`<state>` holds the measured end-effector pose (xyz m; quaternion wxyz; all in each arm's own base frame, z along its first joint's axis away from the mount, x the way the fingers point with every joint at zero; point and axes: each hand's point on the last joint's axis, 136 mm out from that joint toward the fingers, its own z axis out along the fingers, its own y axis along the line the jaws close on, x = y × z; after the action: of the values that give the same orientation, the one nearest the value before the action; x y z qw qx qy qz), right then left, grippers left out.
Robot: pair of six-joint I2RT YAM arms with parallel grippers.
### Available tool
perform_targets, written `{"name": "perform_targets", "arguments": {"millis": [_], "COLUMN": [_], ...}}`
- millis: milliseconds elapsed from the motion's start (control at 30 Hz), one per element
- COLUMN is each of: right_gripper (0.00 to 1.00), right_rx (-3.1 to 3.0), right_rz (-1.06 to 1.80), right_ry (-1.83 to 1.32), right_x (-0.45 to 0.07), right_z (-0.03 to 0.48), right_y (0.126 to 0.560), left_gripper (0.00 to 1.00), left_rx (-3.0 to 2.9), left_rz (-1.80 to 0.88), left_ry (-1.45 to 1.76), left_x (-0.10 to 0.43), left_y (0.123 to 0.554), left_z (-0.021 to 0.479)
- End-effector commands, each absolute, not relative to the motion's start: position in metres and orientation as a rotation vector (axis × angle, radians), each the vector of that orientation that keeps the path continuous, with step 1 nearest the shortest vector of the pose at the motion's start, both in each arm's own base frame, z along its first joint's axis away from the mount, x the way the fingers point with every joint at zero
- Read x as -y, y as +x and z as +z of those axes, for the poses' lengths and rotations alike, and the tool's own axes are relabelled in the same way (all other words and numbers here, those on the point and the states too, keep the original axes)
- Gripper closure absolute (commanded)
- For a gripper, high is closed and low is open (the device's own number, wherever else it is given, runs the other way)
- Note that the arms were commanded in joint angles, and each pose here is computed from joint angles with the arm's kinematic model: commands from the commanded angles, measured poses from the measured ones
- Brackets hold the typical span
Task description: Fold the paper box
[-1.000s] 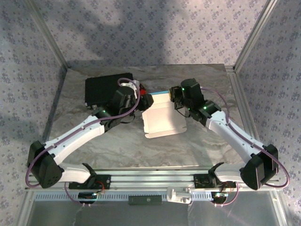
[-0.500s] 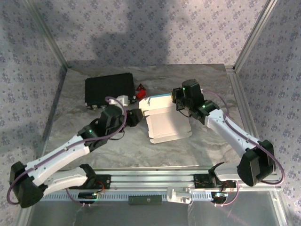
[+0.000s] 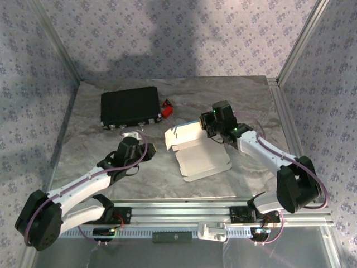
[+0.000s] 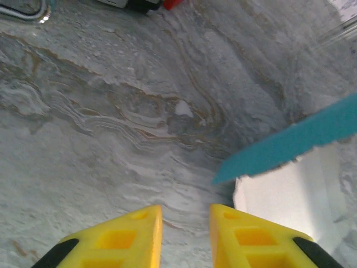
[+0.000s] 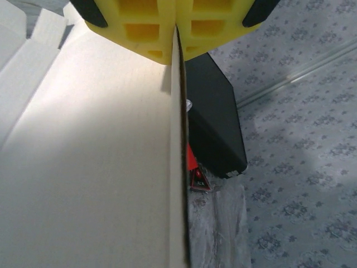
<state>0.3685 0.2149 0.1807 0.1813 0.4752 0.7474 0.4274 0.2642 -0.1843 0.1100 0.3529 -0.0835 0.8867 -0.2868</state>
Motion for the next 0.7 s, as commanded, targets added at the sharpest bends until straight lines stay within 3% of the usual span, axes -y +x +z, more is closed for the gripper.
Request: {"name": "perform_targets", "arguments": {"millis": [0,167,400,667], "right_gripper": [1.0,1.0,1.0,1.0], "right_rx": [-2.101,-2.046,-2.054,-2.107], "right_rz": [1.29,1.414,1.492,1.545], "right_ry": [1.125,0.98,0.828,0.738], "right_x": [-0.225,-0.239,-0.261,-0.26], "right_z": [0.196,0.193,0.2,0.166], "right_y": [0.377,0.38,0.381,0.368], "left_gripper": [0.76,0.83,0.81,0.81], "left_rx": [-2.296,-2.352,-2.339,-2.345], "left_rz": [-0.743,-0.69,-0.583,-0.598], "left_ry": [-0.096,-0.041,-0.087,-0.008], "left_x": [0.193,0.199,0.18,0.185], "left_y": [0.278,0.288,0.29,0.289], "left_z": [0.115,0.101,0.093,0.087]}}
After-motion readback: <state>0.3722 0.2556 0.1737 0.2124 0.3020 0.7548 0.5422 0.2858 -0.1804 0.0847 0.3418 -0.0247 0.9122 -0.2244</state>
